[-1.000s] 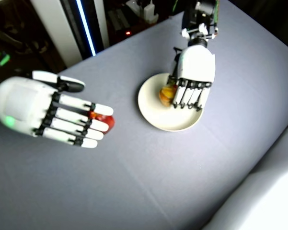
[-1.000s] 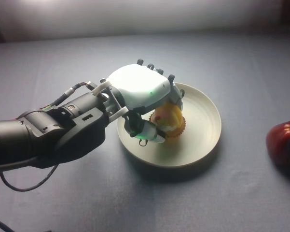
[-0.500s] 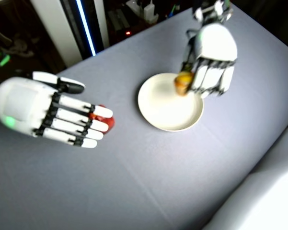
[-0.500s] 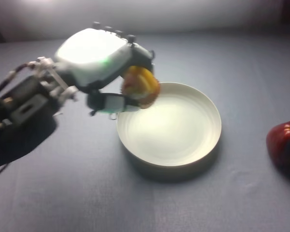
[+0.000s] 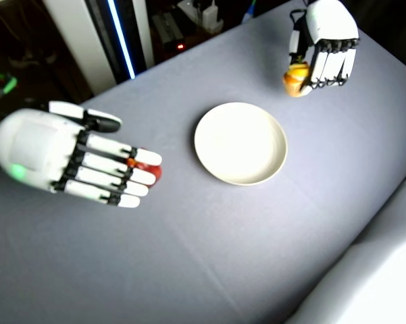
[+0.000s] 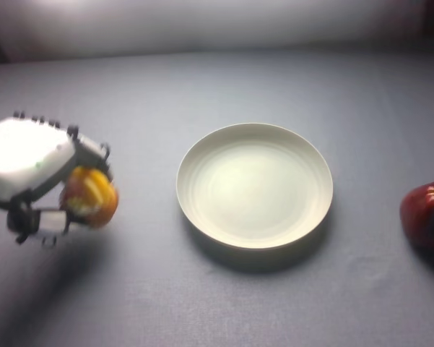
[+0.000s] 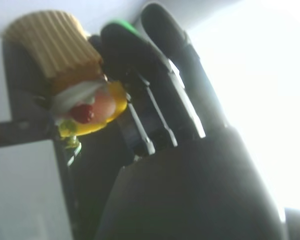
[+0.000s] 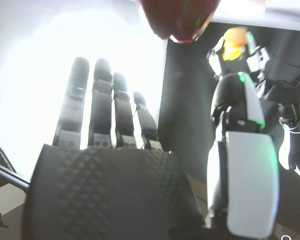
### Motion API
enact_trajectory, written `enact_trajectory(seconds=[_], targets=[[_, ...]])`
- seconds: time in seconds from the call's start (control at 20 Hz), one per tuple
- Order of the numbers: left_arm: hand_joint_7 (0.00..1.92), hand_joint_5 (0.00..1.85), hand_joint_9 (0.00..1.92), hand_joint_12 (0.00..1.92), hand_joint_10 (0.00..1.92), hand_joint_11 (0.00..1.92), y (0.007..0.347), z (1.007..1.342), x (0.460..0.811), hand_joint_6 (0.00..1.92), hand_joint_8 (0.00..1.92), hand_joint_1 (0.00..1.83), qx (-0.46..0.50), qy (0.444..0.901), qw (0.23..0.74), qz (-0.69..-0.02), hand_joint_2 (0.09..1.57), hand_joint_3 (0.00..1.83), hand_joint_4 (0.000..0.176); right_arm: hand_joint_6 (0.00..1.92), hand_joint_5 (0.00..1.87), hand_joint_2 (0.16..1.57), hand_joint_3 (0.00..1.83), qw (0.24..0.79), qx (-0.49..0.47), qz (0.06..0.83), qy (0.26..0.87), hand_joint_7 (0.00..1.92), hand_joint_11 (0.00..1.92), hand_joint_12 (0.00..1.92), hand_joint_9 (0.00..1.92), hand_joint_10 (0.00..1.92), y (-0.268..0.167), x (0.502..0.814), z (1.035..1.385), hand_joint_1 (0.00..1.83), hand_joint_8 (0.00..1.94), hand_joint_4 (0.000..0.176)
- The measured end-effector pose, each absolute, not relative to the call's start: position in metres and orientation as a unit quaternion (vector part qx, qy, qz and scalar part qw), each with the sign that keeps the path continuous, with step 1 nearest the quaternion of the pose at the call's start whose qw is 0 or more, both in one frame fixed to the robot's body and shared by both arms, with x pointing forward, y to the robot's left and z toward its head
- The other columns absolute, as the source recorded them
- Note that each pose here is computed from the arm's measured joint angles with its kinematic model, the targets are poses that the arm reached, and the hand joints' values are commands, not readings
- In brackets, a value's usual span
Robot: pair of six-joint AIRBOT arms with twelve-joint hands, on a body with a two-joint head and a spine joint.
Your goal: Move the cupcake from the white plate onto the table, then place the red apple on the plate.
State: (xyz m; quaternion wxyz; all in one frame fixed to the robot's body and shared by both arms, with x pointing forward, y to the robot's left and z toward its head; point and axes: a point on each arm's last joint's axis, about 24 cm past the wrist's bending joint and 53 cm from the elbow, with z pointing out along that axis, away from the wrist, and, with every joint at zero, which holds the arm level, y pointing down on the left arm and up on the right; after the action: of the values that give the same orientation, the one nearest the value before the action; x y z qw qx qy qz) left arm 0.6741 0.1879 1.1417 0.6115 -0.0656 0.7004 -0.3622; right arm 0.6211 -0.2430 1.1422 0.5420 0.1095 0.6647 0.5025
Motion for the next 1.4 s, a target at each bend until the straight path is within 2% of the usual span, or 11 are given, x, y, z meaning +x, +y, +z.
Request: enact_trajectory(seconds=[0.15, 0.2, 0.3, 0.35, 0.4, 0.55, 0.65, 0.75, 0.85, 0.95, 1.4], targets=[[1.15, 1.23, 1.08, 1.1, 0.33, 0.67, 0.197, 1.127, 0.675, 0.36, 0.87, 1.28, -0.092, 0.708, 0.605, -0.353, 1.03, 0.0, 0.0, 0.0, 0.0, 1.08, 0.0, 0.541, 0.111, 0.504, 0.664, 0.18, 0.0, 0.66, 0.3, 0.0, -0.243, 0.621, 1.142, 0.69, 0.0, 0.072], [1.16, 1.16, 1.07, 0.89, 0.11, 0.65, 0.196, 1.119, 0.675, 0.55, 0.82, 1.26, -0.101, 0.712, 0.599, -0.353, 1.04, 0.0, 0.0, 0.0, 0.0, 1.08, 0.0, 0.54, 0.112, 0.505, 0.664, 0.18, 0.0, 0.65, 0.3, 0.0, -0.243, 0.621, 1.142, 0.68, 0.0, 0.067], [1.14, 1.12, 1.02, 0.85, 0.05, 0.6, 0.197, 1.116, 0.675, 0.63, 0.84, 1.26, -0.108, 0.711, 0.598, -0.354, 1.05, 0.0, 0.0, 0.0, 0.0, 1.08, 0.0, 0.539, 0.113, 0.505, 0.664, 0.18, 0.0, 0.65, 0.3, 0.0, -0.243, 0.621, 1.142, 0.68, 0.01, 0.063], [0.99, 0.98, 0.97, 0.82, 0.01, 0.54, 0.197, 1.116, 0.675, 0.23, 0.33, 1.23, -0.108, 0.711, 0.599, -0.354, 0.97, 0.0, 0.0, 0.0, 0.0, 1.09, 0.0, 0.539, 0.113, 0.506, 0.664, 0.19, 0.0, 0.65, 0.31, 0.0, -0.243, 0.621, 1.142, 0.68, 0.01, 0.059], [0.95, 0.92, 0.89, 0.88, 0.0, 0.43, 0.197, 1.113, 0.675, 0.02, 0.03, 1.19, -0.11, 0.711, 0.597, -0.353, 0.93, 0.0, 0.0, 0.0, 0.0, 1.09, 0.0, 0.539, 0.113, 0.506, 0.664, 0.18, 0.0, 0.64, 0.3, 0.0, -0.243, 0.621, 1.142, 0.67, 0.0, 0.059], [0.77, 0.73, 0.75, 0.88, 0.0, 0.3, 0.199, 1.112, 0.674, 0.0, 0.0, 1.08, -0.111, 0.712, 0.598, -0.351, 0.91, 0.0, 0.0, 0.0, 0.0, 1.1, 0.0, 0.539, 0.113, 0.505, 0.664, 0.19, 0.0, 0.64, 0.3, 0.0, -0.243, 0.621, 1.142, 0.69, 0.0, 0.056], [0.53, 0.46, 0.52, 0.92, 0.0, 0.07, 0.2, 1.11, 0.674, 0.0, 0.0, 0.94, -0.114, 0.714, 0.596, -0.35, 0.9, 0.0, 0.097, 0.0, 0.0, 1.09, 0.0, 0.539, 0.113, 0.505, 0.665, 0.21, 0.0, 0.63, 0.3, 0.0, -0.243, 0.621, 1.142, 0.71, 0.01, 0.045], [0.38, 0.29, 0.43, 1.01, 0.0, 0.0, 0.199, 1.107, 0.674, 0.0, 0.0, 0.87, -0.113, 0.719, 0.591, -0.348, 0.87, 0.0, 0.153, 0.0, 0.0, 1.07, 0.0, 0.539, 0.113, 0.505, 0.665, 0.26, 0.0, 0.67, 0.33, 0.01, -0.243, 0.621, 1.142, 0.69, 0.01, 0.041], [0.27, 0.19, 0.35, 0.9, 0.0, 0.0, 0.199, 1.105, 0.673, 0.0, 0.0, 0.85, -0.112, 0.721, 0.589, -0.347, 0.85, 0.0, 0.133, 0.0, 0.0, 1.06, 0.0, 0.538, 0.113, 0.505, 0.665, 0.27, 0.0, 0.66, 0.33, 0.0, -0.244, 0.621, 1.141, 0.68, 0.01, 0.06], [0.2, 0.14, 0.26, 0.7, 0.0, 0.0, 0.197, 1.104, 0.67, 0.0, 0.0, 0.8, -0.115, 0.72, 0.587, -0.35, 0.85, 0.0, 0.173, 0.0, 0.0, 1.06, 0.0, 0.537, 0.114, 0.506, 0.665, 0.28, 0.0, 0.68, 0.33, 0.0, -0.243, 0.62, 1.14, 0.7, 0.0, 0.053], [0.01, 0.02, 0.01, 0.35, 0.0, 0.0, 0.187, 1.159, 0.637, 0.0, 0.0, 0.83, -0.068, 0.67, 0.631, -0.385, 0.85, 0.0, 0.176, 0.0, 0.01, 0.96, 0.0, 0.525, 0.077, 0.501, 0.684, 0.14, 0.0, 0.66, 0.21, 0.0, -0.227, 0.627, 1.139, 0.83, 0.0, 0.046]])
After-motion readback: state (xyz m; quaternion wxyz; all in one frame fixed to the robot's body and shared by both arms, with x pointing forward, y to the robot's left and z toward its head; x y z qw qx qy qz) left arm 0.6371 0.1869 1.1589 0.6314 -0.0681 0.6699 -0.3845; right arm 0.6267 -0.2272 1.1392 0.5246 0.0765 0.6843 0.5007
